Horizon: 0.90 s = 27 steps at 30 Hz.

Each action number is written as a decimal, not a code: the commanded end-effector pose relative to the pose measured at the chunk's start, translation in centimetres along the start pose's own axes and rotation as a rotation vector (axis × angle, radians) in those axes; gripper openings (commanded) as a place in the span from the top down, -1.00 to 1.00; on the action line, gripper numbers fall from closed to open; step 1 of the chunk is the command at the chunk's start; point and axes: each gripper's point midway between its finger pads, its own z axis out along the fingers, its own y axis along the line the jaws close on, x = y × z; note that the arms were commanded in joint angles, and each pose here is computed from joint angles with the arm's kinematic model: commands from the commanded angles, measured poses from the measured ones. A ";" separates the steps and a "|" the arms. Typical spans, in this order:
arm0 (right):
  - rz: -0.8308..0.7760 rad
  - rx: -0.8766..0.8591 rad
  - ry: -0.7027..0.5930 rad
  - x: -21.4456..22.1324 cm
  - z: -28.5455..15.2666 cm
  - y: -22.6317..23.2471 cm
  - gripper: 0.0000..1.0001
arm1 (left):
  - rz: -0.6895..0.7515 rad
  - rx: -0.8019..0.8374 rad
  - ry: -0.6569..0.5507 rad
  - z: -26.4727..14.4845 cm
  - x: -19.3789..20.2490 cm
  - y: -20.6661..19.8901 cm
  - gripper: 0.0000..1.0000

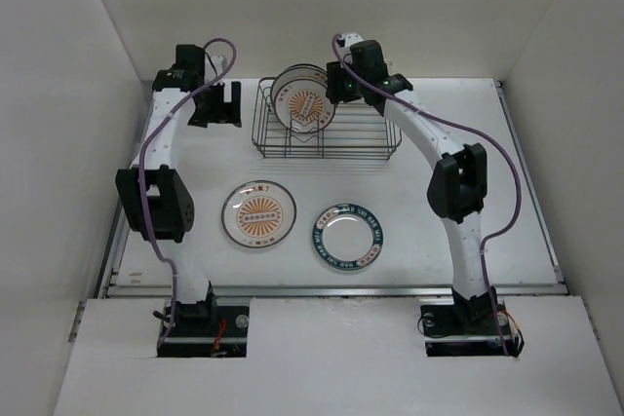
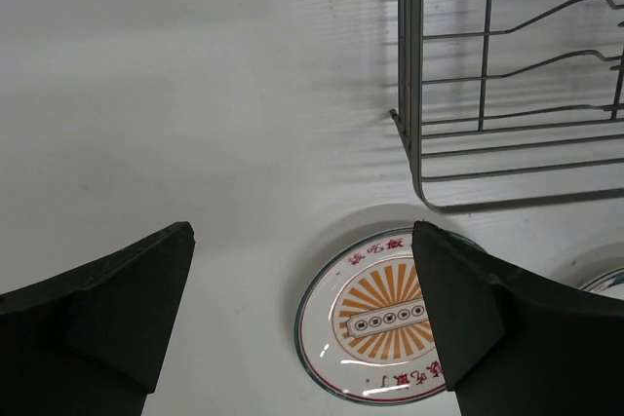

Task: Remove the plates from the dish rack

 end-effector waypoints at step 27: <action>-0.074 -0.036 -0.174 -3.3 2.9 0.8 1.00 | -0.017 0.063 0.083 9.0 0.2 -4.1 -0.62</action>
